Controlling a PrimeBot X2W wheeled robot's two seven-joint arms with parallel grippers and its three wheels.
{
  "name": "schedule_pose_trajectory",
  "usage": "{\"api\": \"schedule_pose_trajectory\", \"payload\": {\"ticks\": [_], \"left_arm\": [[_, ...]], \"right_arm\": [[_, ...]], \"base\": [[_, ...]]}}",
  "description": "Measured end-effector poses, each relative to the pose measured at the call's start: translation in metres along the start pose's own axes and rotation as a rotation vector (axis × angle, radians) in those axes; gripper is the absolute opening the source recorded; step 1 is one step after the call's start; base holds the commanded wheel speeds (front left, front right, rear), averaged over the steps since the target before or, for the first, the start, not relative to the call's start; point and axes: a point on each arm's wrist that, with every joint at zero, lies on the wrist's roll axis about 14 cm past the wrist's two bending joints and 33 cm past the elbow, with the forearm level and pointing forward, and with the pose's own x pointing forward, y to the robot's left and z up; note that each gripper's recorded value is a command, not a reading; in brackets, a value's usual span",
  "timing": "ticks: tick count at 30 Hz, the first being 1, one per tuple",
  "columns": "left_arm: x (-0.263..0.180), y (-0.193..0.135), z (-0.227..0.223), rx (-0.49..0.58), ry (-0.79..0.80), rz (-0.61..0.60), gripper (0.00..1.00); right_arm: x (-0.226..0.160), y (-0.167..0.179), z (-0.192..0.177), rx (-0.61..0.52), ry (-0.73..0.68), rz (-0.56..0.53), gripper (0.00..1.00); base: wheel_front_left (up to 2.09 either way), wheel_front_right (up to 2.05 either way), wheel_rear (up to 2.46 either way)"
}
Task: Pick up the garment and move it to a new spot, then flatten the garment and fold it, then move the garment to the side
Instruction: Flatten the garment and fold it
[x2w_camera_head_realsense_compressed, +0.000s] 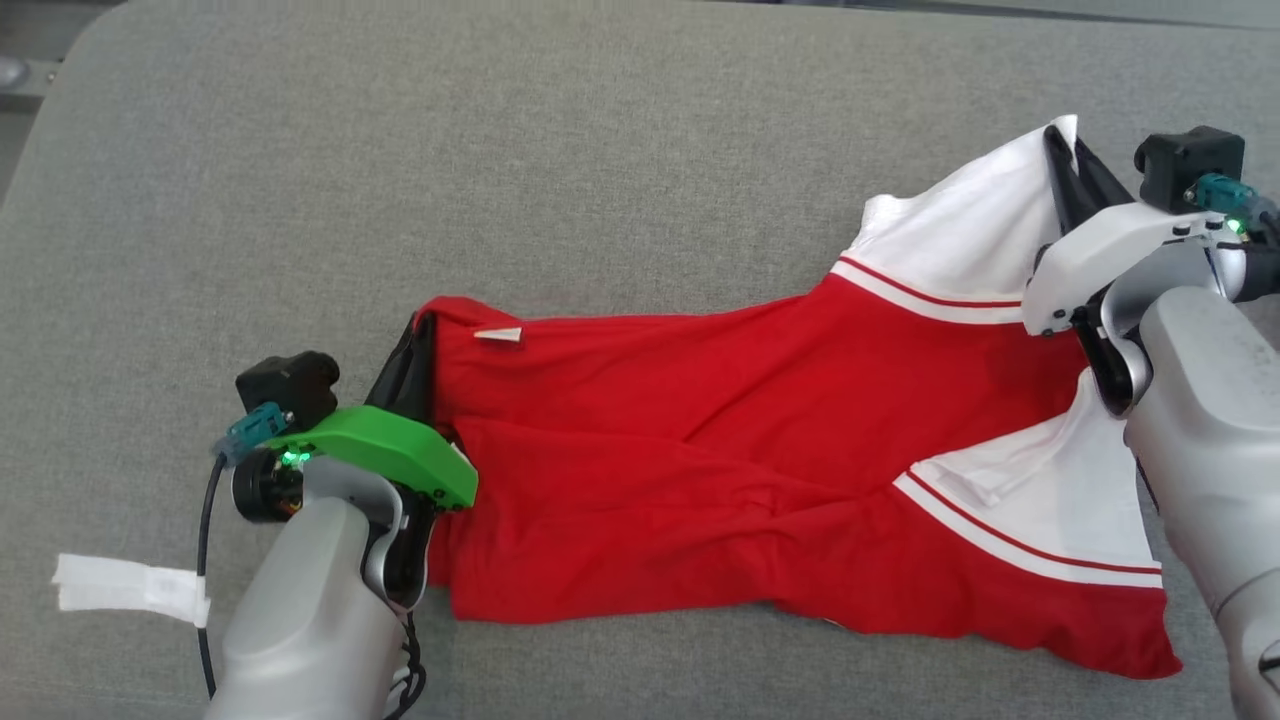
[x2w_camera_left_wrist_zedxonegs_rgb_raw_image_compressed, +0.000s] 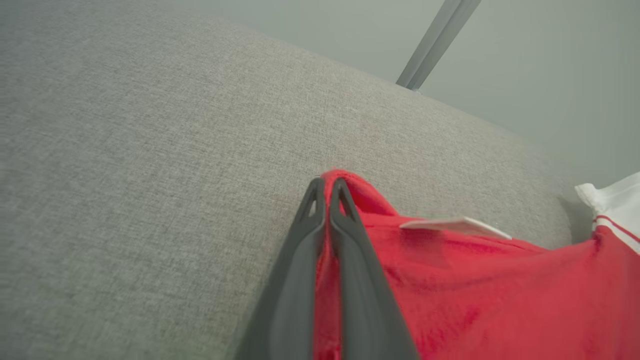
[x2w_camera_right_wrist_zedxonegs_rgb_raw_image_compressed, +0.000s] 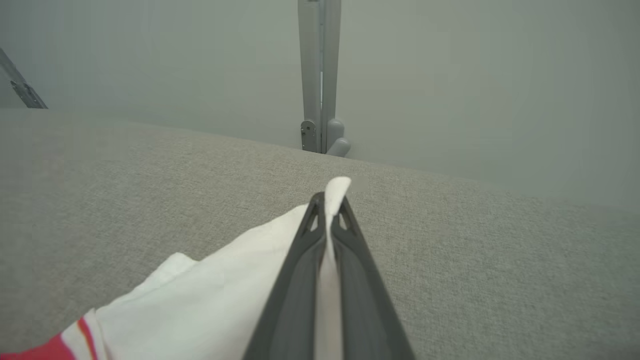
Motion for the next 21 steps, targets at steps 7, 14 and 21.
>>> {"api": "schedule_pose_trajectory", "payload": {"ticks": [7, 14, 21], "left_arm": [[-0.025, -0.002, 0.006, -0.005, -0.039, -0.004, 0.00], [-0.051, -0.008, 0.011, -0.017, -0.087, -0.019, 0.00], [-0.077, -0.002, -0.022, -0.054, -0.028, 0.013, 0.00]], "right_arm": [[-0.050, -0.002, 0.035, 0.035, -0.148, -0.002, 0.00], [-0.114, -0.018, 0.042, 0.084, -0.226, -0.059, 0.00], [-0.166, -0.009, -0.004, 0.161, -0.153, -0.095, 0.00]], "base": [[0.00, 0.00, 0.00], [0.00, 0.00, 0.00], [0.00, 0.00, 0.00]]}}
